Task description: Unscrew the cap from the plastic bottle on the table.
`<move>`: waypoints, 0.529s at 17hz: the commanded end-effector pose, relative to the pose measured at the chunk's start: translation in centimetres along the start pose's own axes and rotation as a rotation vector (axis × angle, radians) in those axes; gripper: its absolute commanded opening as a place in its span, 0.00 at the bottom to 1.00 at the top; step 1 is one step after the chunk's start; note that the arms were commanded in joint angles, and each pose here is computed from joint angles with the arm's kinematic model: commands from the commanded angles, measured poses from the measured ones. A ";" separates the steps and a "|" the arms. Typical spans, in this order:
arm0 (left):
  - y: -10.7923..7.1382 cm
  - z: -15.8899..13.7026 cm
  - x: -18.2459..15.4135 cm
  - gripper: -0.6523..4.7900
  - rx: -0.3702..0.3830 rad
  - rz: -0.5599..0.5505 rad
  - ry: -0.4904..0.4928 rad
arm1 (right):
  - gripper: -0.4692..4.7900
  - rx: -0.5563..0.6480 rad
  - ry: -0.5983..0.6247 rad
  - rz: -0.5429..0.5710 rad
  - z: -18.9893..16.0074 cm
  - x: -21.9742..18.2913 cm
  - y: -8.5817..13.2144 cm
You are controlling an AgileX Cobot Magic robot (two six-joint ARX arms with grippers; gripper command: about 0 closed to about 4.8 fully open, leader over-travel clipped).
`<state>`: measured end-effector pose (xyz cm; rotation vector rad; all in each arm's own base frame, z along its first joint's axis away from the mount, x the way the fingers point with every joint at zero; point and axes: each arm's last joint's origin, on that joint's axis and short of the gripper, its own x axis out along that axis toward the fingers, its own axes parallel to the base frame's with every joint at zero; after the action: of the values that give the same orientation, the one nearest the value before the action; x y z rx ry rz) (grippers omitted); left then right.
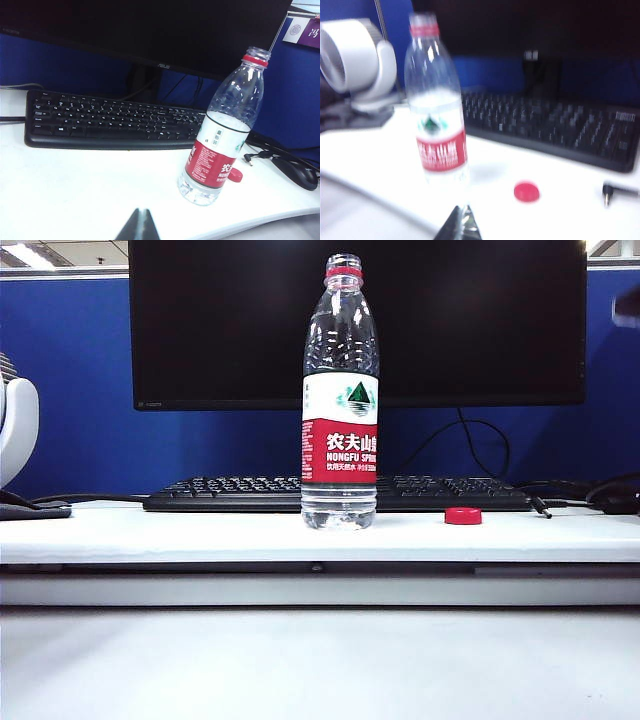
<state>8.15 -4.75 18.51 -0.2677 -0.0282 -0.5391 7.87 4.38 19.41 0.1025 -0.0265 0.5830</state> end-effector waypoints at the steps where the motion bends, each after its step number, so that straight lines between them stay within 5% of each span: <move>1: -0.1 0.2 0.0 0.11 -0.002 -0.003 -0.014 | 0.08 0.006 0.069 -0.005 -0.6 -0.1 0.0; 6: -0.1 0.2 0.0 0.11 0.028 -0.001 -0.014 | 0.08 0.014 0.143 -0.012 -1.3 -0.1 -0.1; 7: 0.2 0.3 -0.1 0.11 0.166 0.086 -0.031 | 0.08 0.014 0.146 -0.012 -1.3 -0.1 -0.1; 9: 0.9 0.2 -0.1 0.11 0.227 0.220 -0.037 | 0.08 0.015 0.147 -0.012 -1.3 -0.1 -0.1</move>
<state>8.39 -4.30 18.48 -0.1029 -0.0767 -0.3894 7.84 4.36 17.85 0.0726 0.1350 0.5752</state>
